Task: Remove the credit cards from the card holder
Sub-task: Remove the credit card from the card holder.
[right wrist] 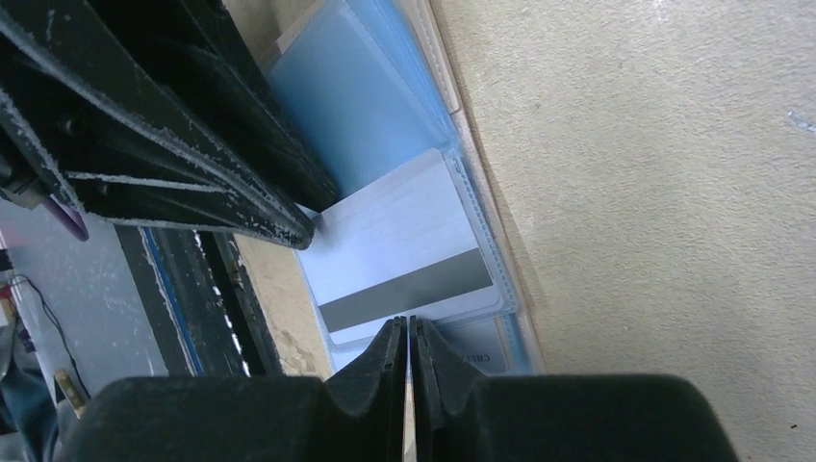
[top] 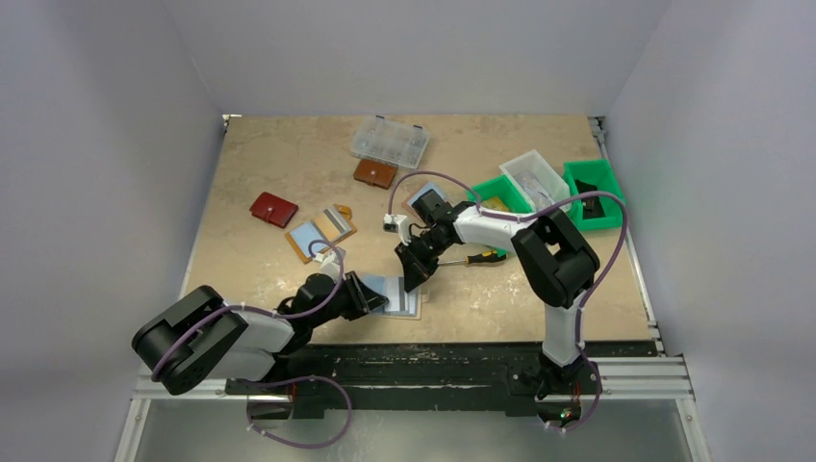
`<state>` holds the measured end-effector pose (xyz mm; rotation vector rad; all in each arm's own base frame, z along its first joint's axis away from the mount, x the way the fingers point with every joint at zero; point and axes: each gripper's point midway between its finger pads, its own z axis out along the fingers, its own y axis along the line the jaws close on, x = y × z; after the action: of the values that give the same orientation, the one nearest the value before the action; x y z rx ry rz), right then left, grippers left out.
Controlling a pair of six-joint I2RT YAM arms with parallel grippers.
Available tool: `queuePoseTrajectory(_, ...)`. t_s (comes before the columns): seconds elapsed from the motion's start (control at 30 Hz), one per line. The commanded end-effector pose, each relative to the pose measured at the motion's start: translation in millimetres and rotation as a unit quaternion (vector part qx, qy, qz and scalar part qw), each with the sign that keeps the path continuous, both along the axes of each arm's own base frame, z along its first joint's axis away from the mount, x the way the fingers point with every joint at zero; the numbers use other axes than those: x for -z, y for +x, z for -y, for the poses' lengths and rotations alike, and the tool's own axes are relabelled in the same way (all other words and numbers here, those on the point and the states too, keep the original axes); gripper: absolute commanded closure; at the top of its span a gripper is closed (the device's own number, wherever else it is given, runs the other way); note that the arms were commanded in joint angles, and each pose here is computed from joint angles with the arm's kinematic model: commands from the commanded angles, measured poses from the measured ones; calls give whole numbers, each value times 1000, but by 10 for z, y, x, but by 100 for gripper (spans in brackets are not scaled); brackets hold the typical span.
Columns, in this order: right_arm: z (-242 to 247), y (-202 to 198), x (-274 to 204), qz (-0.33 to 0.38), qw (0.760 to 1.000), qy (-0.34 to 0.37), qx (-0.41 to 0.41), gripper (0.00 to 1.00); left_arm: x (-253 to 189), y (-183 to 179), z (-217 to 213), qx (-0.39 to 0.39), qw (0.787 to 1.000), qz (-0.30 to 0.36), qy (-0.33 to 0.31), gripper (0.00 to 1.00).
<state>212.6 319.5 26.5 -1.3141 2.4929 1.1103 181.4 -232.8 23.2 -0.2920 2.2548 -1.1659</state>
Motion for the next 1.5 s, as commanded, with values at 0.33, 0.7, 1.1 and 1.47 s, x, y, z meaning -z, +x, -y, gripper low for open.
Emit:
queuePoseTrajectory(0.33, 93, -59, 295, -20, 999, -45, 22, 90, 137, -13, -5, -9, 1000, -28, -4, 82)
queuePoseTrajectory(0.7, 226, 90, 402, 16, 994, -92, 48, 90, 243, -26, -130, -28, 999, -38, 8, 100)
queuePoseTrajectory(1.1, 340, 207, 441, 34, 991, -117, 64, 89, 376, -46, -426, -56, 994, -49, 75, 100)
queuePoseTrajectory(1.47, 277, 121, 270, 32, 996, -78, -2, 82, 363, -45, -411, -50, 995, -48, 72, 100)
